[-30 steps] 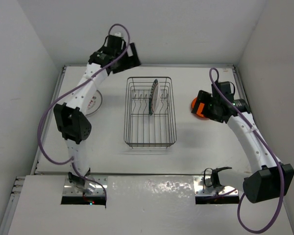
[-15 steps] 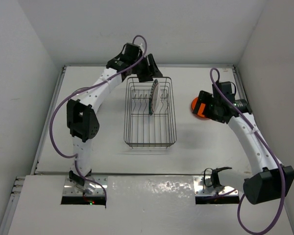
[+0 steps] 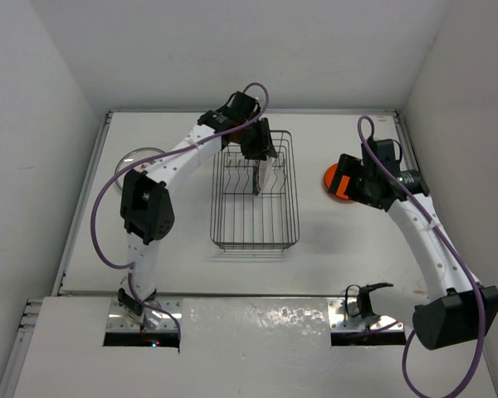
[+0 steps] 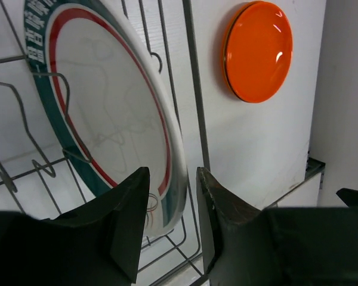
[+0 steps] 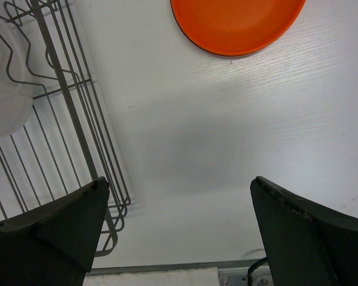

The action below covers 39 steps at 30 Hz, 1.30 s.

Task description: Unload the plates from the dish rack

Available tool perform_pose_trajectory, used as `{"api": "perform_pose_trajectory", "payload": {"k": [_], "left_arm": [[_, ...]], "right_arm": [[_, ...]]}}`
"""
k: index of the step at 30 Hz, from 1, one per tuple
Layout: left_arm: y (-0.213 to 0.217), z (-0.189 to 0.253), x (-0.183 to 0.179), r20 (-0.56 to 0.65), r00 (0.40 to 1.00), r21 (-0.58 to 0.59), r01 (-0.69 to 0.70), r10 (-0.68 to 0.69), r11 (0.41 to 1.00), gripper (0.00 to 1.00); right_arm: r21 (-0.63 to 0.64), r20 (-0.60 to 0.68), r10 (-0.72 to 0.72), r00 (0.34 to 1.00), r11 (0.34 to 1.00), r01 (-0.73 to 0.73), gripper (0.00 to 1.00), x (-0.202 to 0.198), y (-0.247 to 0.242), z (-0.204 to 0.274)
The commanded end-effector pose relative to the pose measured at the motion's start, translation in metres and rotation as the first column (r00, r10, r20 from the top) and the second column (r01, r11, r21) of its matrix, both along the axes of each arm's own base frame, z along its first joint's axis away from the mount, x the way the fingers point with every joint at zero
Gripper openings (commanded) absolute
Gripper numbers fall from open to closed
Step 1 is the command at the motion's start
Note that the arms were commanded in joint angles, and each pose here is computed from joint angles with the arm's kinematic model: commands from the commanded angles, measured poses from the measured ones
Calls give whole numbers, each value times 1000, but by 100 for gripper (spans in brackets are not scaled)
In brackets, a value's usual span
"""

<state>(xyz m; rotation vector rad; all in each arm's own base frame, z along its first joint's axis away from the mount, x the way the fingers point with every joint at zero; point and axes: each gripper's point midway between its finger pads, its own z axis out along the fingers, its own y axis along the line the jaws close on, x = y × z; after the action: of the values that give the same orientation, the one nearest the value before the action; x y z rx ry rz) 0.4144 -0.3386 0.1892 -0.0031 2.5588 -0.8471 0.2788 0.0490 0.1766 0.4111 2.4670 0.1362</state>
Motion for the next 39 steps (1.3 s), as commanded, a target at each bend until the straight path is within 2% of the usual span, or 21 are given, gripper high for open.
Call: {"api": "perform_pose_trajectory", "payload": {"k": [1, 3, 5, 8, 13, 19, 21, 24, 26, 29, 30, 32, 33, 37, 39], "left_arm": [[7, 10, 4, 47, 999, 32, -17, 16, 999, 34], [8, 8, 5, 46, 999, 38, -19, 17, 999, 31], [6, 8, 4, 42, 999, 33, -11, 10, 999, 14], [5, 23, 5, 66, 998, 19, -13, 12, 1000, 7], [4, 73, 7, 149, 989, -37, -14, 20, 999, 0], [11, 150, 10, 257, 965, -169, -9, 53, 986, 0], [24, 172, 14, 294, 952, -213, -23, 87, 977, 0], [55, 191, 26, 356, 922, -219, -76, 152, 973, 0], [87, 190, 38, 377, 903, -178, -149, 207, 973, 0], [148, 178, 55, 405, 857, -47, -330, 320, 943, 0], [177, 172, 63, 429, 817, 24, -436, 385, 899, 0], [217, 157, 61, 437, 793, 157, -533, 425, 832, 0], [242, 152, 63, 458, 756, 220, -606, 467, 765, 0], [308, 105, 60, 393, 741, 384, -670, 544, 636, 0], [326, 72, 57, 350, 753, 482, -654, 557, 583, 0]], "right_arm": [[-8, 54, -12, 998, 1000, 12, 99, 3, -3, 15], [-7, 57, -11, 998, 1000, 11, 99, 3, -3, 16], [-6, 57, -12, 998, 1000, 12, 99, 3, -3, 16], [-12, 53, -14, 998, 1000, 15, 99, 1, -5, 16], [-16, 54, -17, 998, 1000, 18, 99, -1, -6, 16], [-22, 57, -18, 998, 1000, 20, 99, -1, -7, 19], [-23, 54, -16, 998, 1000, 17, 99, -1, -7, 19], [-22, 49, -15, 999, 1000, 16, 99, -2, -7, 19], [-19, 54, -12, 998, 1000, 13, 99, -1, -6, 19], [-11, 55, -9, 998, 1000, 9, 99, -1, -4, 19], [-9, 55, -8, 998, 1000, 9, 99, -1, -4, 19], [-10, 56, -5, 998, 1000, 5, 99, -1, -4, 19], [-12, 55, -1, 998, 1000, 2, 99, -1, -4, 18], [-12, 47, 3, 999, 1000, -2, 99, -3, -4, 14], [-4, 46, 5, 999, 1000, -5, 99, -2, -2, 12]]}}
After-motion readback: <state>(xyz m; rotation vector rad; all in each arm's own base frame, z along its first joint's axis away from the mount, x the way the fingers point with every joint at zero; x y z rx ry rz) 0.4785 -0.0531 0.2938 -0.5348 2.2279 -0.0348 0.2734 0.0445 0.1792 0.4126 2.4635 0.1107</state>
